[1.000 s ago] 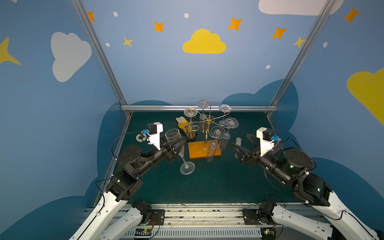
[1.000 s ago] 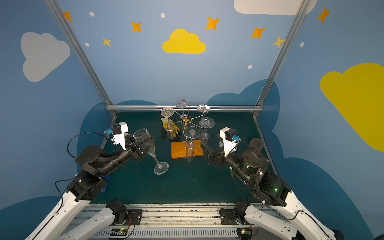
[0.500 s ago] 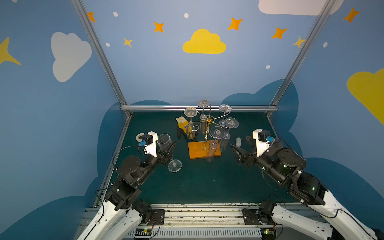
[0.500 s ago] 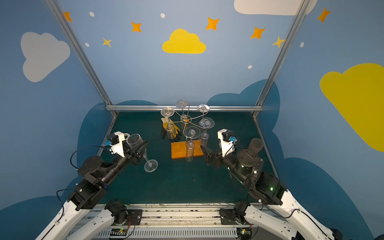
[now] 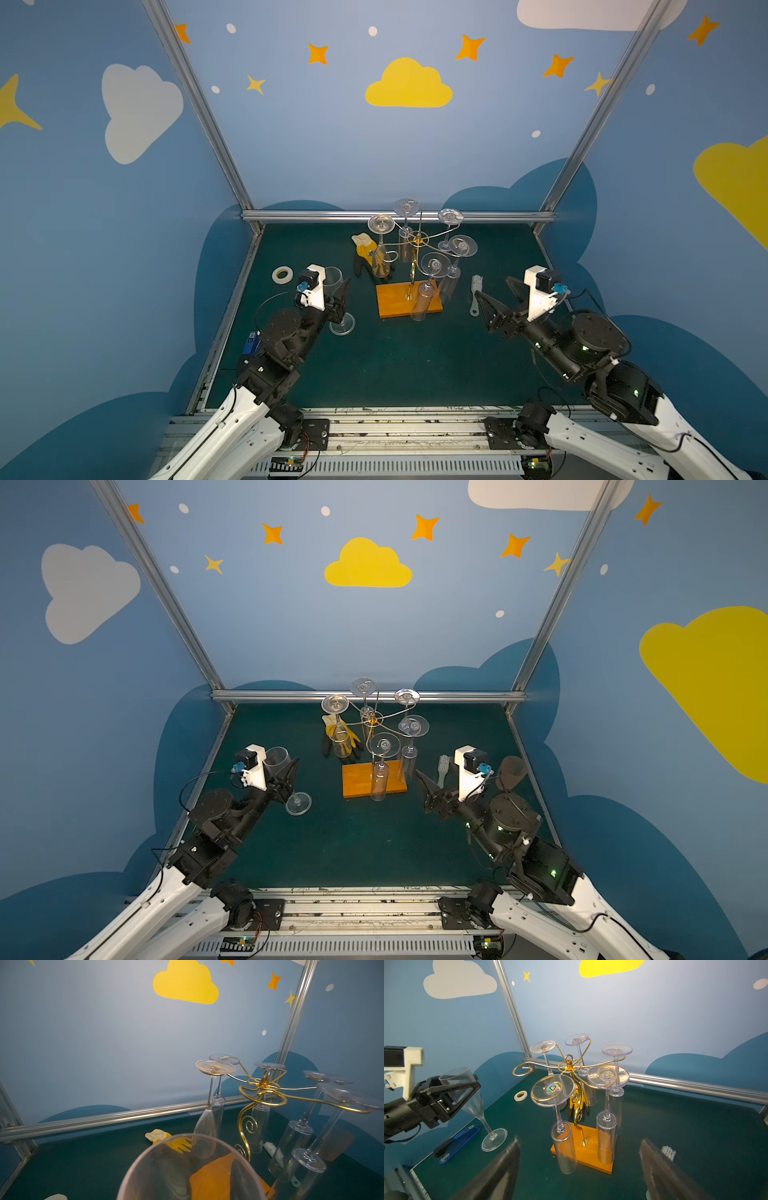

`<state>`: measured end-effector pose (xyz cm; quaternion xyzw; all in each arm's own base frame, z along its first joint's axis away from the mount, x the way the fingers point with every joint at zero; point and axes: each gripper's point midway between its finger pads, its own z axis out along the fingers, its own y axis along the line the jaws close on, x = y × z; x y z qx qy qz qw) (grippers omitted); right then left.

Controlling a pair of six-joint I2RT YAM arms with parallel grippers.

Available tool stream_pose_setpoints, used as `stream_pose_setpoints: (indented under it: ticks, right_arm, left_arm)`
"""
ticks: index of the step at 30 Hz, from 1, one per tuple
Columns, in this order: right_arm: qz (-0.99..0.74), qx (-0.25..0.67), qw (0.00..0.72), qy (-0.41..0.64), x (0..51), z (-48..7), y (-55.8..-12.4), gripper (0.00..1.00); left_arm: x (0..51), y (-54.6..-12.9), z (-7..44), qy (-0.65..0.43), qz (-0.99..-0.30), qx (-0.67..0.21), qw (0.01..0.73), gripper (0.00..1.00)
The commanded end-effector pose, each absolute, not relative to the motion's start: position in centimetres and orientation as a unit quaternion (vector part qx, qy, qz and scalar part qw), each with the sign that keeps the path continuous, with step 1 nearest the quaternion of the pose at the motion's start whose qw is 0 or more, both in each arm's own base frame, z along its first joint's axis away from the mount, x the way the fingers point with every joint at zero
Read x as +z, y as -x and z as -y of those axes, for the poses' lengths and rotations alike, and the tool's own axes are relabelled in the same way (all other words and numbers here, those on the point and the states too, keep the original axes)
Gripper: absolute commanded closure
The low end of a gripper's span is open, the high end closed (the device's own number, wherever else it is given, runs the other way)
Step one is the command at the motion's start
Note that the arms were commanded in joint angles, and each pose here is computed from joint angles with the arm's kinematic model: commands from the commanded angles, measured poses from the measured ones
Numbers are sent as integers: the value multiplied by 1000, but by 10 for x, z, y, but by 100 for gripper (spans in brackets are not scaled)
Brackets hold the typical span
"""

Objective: Take the wine glass off the wine glass rack

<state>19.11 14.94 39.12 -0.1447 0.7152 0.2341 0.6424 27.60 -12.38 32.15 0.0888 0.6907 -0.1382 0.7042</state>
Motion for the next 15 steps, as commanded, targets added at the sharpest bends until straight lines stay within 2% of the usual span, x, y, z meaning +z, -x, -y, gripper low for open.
stream_pose_setpoints:
  ticks: [1,15]
  right_arm:
    - [-714,226,650,125,389,-141,-194,11]
    - [-712,206,660,123,394,-129,-191,11]
  left_arm:
    - [342,-282,115,-63,-658,-123,740,52]
    - [314,-329,105,-43,-675,-67,734,51]
